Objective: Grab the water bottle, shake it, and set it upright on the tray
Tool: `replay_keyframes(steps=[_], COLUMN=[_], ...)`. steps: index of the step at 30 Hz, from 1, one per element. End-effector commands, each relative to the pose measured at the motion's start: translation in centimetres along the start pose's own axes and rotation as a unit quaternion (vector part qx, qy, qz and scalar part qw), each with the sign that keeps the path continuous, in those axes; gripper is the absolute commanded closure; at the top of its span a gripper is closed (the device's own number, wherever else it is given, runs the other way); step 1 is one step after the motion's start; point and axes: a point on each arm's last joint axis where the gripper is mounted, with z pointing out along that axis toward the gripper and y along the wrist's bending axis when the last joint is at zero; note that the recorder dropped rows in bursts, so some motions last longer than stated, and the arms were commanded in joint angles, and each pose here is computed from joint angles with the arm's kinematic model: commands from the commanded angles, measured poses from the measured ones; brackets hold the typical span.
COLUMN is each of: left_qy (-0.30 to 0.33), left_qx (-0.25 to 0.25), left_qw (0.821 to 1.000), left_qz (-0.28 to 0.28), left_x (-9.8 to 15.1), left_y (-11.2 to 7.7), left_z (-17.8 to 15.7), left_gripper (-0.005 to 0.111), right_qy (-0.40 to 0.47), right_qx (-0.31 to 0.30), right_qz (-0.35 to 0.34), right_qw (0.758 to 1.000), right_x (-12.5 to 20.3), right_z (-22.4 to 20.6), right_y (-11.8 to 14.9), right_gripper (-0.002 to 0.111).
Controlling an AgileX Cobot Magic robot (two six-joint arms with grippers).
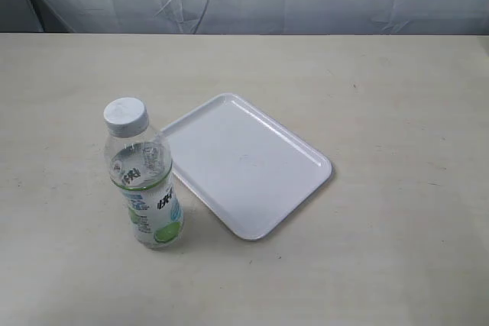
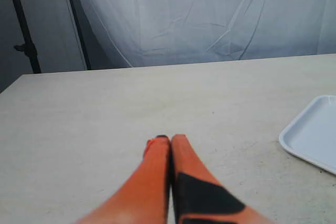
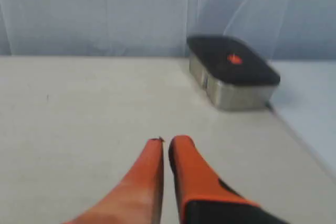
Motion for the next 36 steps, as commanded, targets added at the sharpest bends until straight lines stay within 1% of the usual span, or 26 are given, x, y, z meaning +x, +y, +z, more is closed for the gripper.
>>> replay_keyframes(steps=[1,3,4,5,6,7,8,9,10,12,14,15,18,21,23,25,26,27,29,30,31,32,33,34,35,36], left_qy=[-0.005,-0.005,-0.005,-0.005,-0.005,-0.005,-0.005,-0.005,-0.005,-0.005,-0.005,-0.005,-0.005,-0.005,-0.005,-0.005,-0.005,-0.005,-0.005,-0.005,-0.005,-0.005,-0.005,-0.005,-0.005,-0.005], left_qx=[0.003,0.003,0.003,0.003,0.003,0.003,0.003,0.003,0.003,0.003,0.003,0.003,0.003,0.003,0.003,0.003,0.003,0.003,0.003,0.003,0.003,0.003,0.003,0.003,0.003,0.003], left_qw=[1.0,1.0,1.0,1.0,1.0,1.0,1.0,1.0,1.0,1.0,1.0,1.0,1.0,1.0,1.0,1.0,1.0,1.0,1.0,1.0,1.0,1.0,1.0,1.0,1.0,1.0], left_qz=[-0.002,-0.002,-0.002,-0.002,-0.002,-0.002,-0.002,-0.002,-0.002,-0.002,-0.002,-0.002,-0.002,-0.002,-0.002,-0.002,-0.002,-0.002,-0.002,-0.002,-0.002,-0.002,-0.002,-0.002,-0.002,-0.002], left_x=[0.0,0.0,0.0,0.0,0.0,0.0,0.0,0.0,0.0,0.0,0.0,0.0,0.0,0.0,0.0,0.0,0.0,0.0,0.0,0.0,0.0,0.0,0.0,0.0,0.0,0.0], left_y=[0.0,0.0,0.0,0.0,0.0,0.0,0.0,0.0,0.0,0.0,0.0,0.0,0.0,0.0,0.0,0.0,0.0,0.0,0.0,0.0,0.0,0.0,0.0,0.0,0.0,0.0], left_z=[0.0,0.0,0.0,0.0,0.0,0.0,0.0,0.0,0.0,0.0,0.0,0.0,0.0,0.0,0.0,0.0,0.0,0.0,0.0,0.0,0.0,0.0,0.0,0.0,0.0,0.0], left_gripper=[0.106,0.106,0.106,0.106,0.106,0.106,0.106,0.106,0.106,0.106,0.106,0.106,0.106,0.106,0.106,0.106,0.106,0.106,0.106,0.106,0.106,0.106,0.106,0.106,0.106,0.106], right_qy=[-0.155,-0.231,-0.267,-0.296,-0.312,-0.313,-0.307,-0.292,-0.274,-0.222,-0.172,-0.149,-0.121,-0.173,-0.208,-0.224,-0.226,-0.224,-0.213,-0.208,-0.216,-0.21,-0.203,-0.176,-0.154,-0.127], right_qx=[-0.004,-0.011,-0.016,-0.028,-0.046,-0.061,-0.078,-0.089,-0.091,-0.083,-0.076,-0.073,-0.073,-0.08,-0.091,-0.107,-0.117,-0.123,-0.14,-0.159,-0.188,-0.233,-0.269,-0.355,-0.411,-0.484], right_qz=[0.05,0.128,0.177,0.253,0.335,0.4,0.468,0.509,0.523,0.527,0.537,0.546,0.584,0.575,0.542,0.484,0.437,0.413,0.339,0.28,0.223,0.172,0.142,0.093,0.079,0.053], right_qw=[0.987,0.964,0.947,0.921,0.888,0.859,0.825,0.805,0.802,0.816,0.823,0.821,0.799,0.795,0.809,0.839,0.863,0.874,0.906,0.924,0.932,0.934,0.931,0.913,0.895,0.864], right_x=[-2.7,-4.0,-4.6,-5.0,-5.3,-5.3,-5.2,-5.0,-4.8,-4.0,-3.3,-2.9,-2.5,-3.3,-4.2,-6.0,-7.8,-9.0,-11.8,-13.3,-14.7,-15.8,-16.2,-16.5,-16.3,-15.5], right_z=[-0.5,-1.0,-1.3,-1.6,-1.8,-1.9,-1.9,-1.7,-1.6,-1.1,-0.7,-0.5,-0.4,-0.7,-1.1,-1.7,-1.7,-1.3,0.5,1.9,2.9,4.5,5.4,7.1,7.9,9.3], right_y=[0.0,-0.3,-0.6,-0.9,-1.1,-1.3,-1.4,-1.4,-1.2,-0.9,-0.5,-0.4,-0.2,-0.6,-0.8,-0.7,-0.7,-0.6,-0.2,0.4,1.2,2.4,3.3,5.4,6.7,8.6], right_gripper=[0.098,0.098,0.098,0.098,0.098,0.098,0.099,0.1,0.101,0.108,0.109,0.109,0.109,0.109,0.109,0.109,0.109,0.109,0.109,0.109,0.109,0.109,0.109,0.108,0.102,0.089])
